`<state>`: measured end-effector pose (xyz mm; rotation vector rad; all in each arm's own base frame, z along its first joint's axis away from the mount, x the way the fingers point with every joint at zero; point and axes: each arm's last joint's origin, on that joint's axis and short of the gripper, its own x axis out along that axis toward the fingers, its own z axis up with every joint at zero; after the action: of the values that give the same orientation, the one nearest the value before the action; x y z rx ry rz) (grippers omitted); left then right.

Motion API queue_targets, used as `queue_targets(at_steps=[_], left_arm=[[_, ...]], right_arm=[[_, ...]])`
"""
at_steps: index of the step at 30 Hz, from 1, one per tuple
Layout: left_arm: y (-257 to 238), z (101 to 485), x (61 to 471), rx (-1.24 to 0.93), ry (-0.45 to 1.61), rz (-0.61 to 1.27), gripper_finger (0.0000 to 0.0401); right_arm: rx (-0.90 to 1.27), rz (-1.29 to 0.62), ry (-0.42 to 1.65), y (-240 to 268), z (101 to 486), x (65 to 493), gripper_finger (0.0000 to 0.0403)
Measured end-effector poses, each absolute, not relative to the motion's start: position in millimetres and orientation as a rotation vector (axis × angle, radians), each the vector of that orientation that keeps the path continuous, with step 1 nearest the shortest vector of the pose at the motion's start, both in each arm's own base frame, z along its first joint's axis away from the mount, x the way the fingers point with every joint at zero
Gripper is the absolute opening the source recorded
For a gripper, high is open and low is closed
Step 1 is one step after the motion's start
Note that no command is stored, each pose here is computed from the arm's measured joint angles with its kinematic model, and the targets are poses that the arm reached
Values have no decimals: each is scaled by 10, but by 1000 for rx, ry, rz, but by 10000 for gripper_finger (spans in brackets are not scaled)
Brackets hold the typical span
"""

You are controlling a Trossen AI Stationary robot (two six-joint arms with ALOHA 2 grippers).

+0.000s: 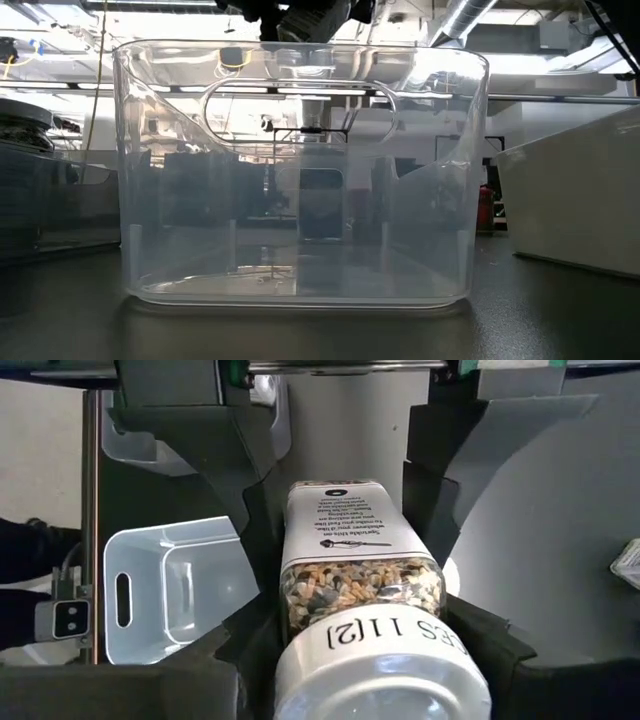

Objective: Sort spices by type
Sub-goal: Put the right white seasoning bottle into the black bin

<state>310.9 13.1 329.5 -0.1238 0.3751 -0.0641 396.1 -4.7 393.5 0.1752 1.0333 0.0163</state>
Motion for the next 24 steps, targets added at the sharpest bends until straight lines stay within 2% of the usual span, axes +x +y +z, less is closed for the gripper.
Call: queue_targets(at_steps=[7,18,24], left_arm=[[133,3296,3108,-125,374,-62,195],[138,3302,3112,-127,368,-48,195],[151,3389,3137,-122,284,-21,195]], right_arm=[[165,23,1033,-57,3935,3961,238],[168,1,1055,-138,3955,3903,300],[194,-63,1017,-226,4210,3625,303]])
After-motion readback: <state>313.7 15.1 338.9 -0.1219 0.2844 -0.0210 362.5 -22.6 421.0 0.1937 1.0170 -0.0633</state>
